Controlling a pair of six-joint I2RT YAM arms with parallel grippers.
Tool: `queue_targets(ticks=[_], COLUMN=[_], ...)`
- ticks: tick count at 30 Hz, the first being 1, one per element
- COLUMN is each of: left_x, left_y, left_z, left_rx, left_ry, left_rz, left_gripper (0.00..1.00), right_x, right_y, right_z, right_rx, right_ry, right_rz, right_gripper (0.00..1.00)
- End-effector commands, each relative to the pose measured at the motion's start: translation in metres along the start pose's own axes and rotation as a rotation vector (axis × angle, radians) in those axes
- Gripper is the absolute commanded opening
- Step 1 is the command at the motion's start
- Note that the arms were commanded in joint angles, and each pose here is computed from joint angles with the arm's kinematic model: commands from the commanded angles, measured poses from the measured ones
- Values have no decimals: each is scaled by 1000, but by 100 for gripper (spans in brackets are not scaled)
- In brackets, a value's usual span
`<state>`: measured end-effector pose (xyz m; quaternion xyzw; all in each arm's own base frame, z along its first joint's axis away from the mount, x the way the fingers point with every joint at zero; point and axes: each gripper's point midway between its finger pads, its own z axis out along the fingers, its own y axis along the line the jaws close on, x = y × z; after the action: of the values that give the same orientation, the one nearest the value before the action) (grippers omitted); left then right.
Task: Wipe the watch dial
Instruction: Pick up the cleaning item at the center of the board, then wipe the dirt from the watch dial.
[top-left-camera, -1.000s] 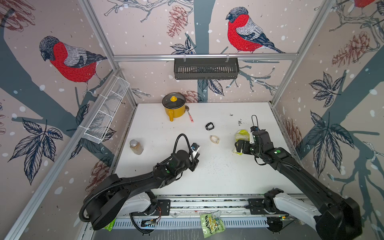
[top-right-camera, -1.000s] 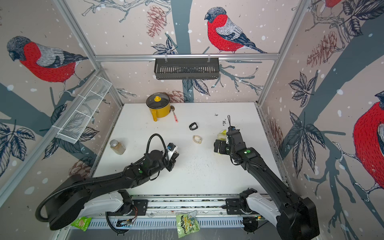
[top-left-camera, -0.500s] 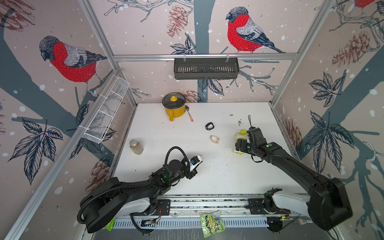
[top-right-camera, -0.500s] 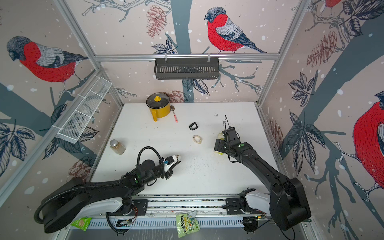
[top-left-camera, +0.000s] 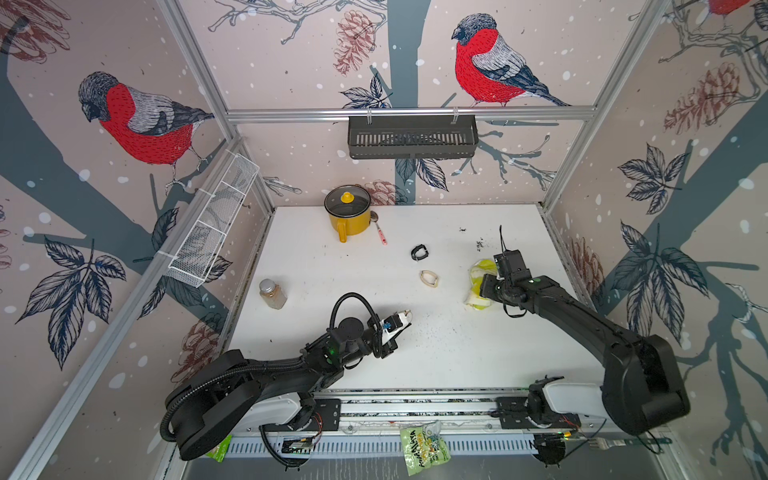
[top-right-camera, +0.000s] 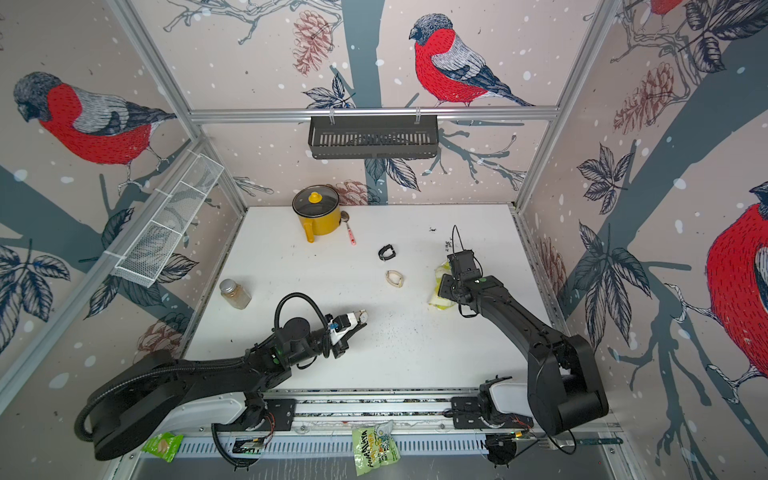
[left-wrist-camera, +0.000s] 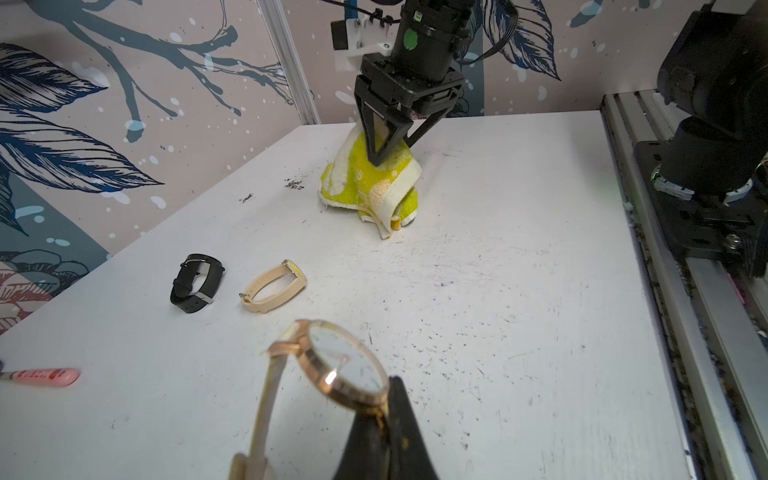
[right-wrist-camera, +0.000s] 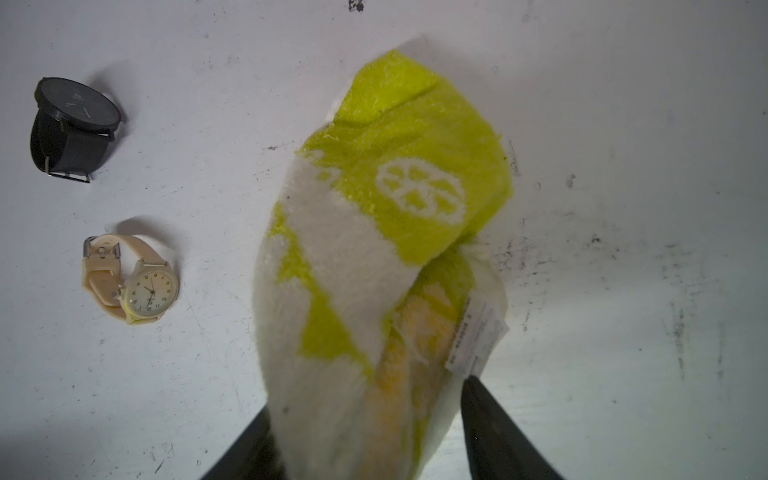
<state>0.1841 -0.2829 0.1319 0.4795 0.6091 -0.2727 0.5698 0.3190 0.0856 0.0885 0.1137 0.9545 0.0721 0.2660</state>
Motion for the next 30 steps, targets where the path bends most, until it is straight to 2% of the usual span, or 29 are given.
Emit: queue_targets(ticks=[1,4,6,7,18,23,30], left_x=[-19,-18,-19,-19,-41,-43,-38], left_y=[1,1,2,3,-2,4,5], left_z=[-1,-1,-1,-1,-13,-18,-11], left_rx=[5,3,-2,-7,19,-22,-16], left_ry=[-74,-72,-75,-76,-147,-151,-128], left_rz=[28,27,24,18,-2,-2,-26], left_gripper=[0,0,0,0,0,0,0], right_x=[-8,-7,-7,-7,12,25,31], right_y=[6,12,16,18,49,56,61], right_z=[5,6,-1,-6,-91,-109,-119], right_rx=[-19,-45,-62,-69,-195,-274,-336], right_ry=[-7,14,4,-4,-102,-117,-136], right_rz=[-26,-37,-44,-46,-128,-146,-164], right_gripper=[45,18,7,5,5,5,6])
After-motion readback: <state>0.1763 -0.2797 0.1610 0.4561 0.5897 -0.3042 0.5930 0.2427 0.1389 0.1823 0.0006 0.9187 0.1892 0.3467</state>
